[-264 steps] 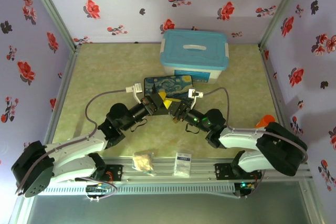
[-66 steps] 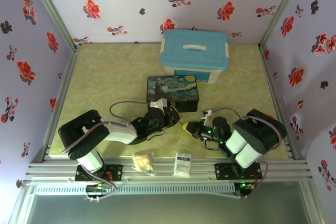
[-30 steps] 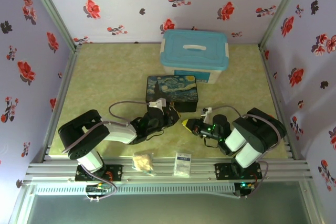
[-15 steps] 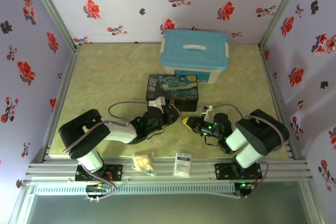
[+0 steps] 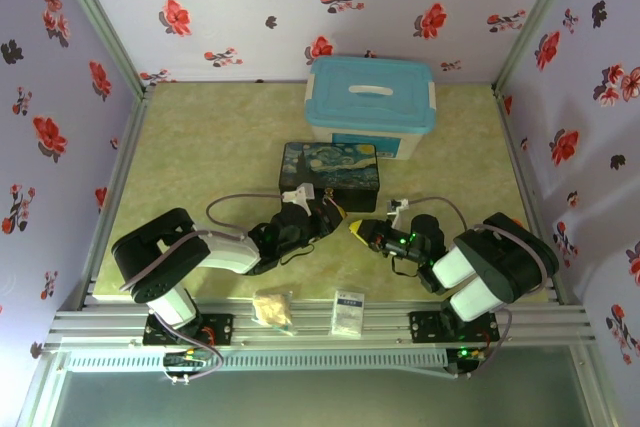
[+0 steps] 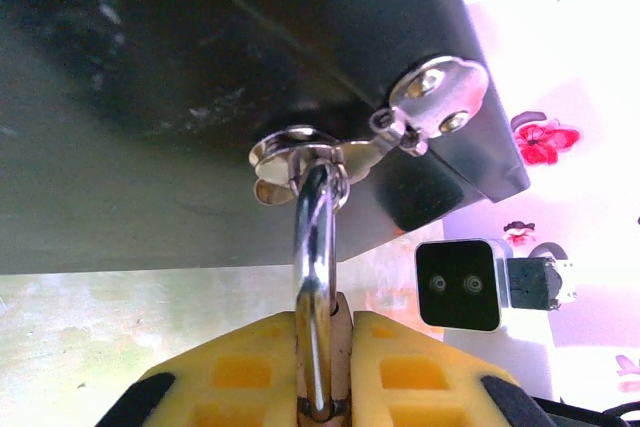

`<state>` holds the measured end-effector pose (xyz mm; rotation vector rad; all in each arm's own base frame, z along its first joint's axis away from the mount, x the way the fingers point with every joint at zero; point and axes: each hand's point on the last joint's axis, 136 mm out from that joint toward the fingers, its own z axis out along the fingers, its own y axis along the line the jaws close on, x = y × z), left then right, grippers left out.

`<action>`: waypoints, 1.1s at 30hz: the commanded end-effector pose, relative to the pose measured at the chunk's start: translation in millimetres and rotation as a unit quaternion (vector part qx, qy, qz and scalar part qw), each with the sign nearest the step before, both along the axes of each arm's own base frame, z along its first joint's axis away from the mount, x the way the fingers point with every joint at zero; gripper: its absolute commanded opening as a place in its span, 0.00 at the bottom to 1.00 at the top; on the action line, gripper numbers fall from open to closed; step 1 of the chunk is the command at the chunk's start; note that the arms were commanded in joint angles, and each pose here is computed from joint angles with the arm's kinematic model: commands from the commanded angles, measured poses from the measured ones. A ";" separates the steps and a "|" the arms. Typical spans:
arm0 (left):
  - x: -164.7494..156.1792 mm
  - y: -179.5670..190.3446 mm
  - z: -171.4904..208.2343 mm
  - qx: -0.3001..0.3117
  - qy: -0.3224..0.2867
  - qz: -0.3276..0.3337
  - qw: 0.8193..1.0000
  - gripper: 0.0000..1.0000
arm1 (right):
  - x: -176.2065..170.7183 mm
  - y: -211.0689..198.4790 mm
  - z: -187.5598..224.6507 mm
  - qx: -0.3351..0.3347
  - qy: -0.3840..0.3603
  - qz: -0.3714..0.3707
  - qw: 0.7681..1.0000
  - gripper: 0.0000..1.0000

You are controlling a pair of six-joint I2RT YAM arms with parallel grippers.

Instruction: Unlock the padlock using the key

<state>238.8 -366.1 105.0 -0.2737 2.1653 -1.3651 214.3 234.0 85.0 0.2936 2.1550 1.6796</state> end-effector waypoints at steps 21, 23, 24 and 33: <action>-24.8 -35.5 37.0 -0.102 0.012 -0.065 0.993 0.00 | 33.0 6.7 29.3 0.010 -0.088 -0.001 0.996 0.00; -26.2 -39.6 34.8 -0.096 0.014 -0.072 0.993 0.00 | 34.9 9.5 35.0 0.013 -0.099 0.001 0.995 0.00; -26.8 -40.9 32.2 -0.095 0.016 -0.073 0.993 0.00 | 36.0 10.8 38.5 0.015 -0.105 0.000 0.994 0.00; -26.0 -46.4 24.5 -0.096 0.024 -0.073 0.992 0.00 | 35.0 24.6 44.5 0.010 -0.122 0.006 0.992 0.00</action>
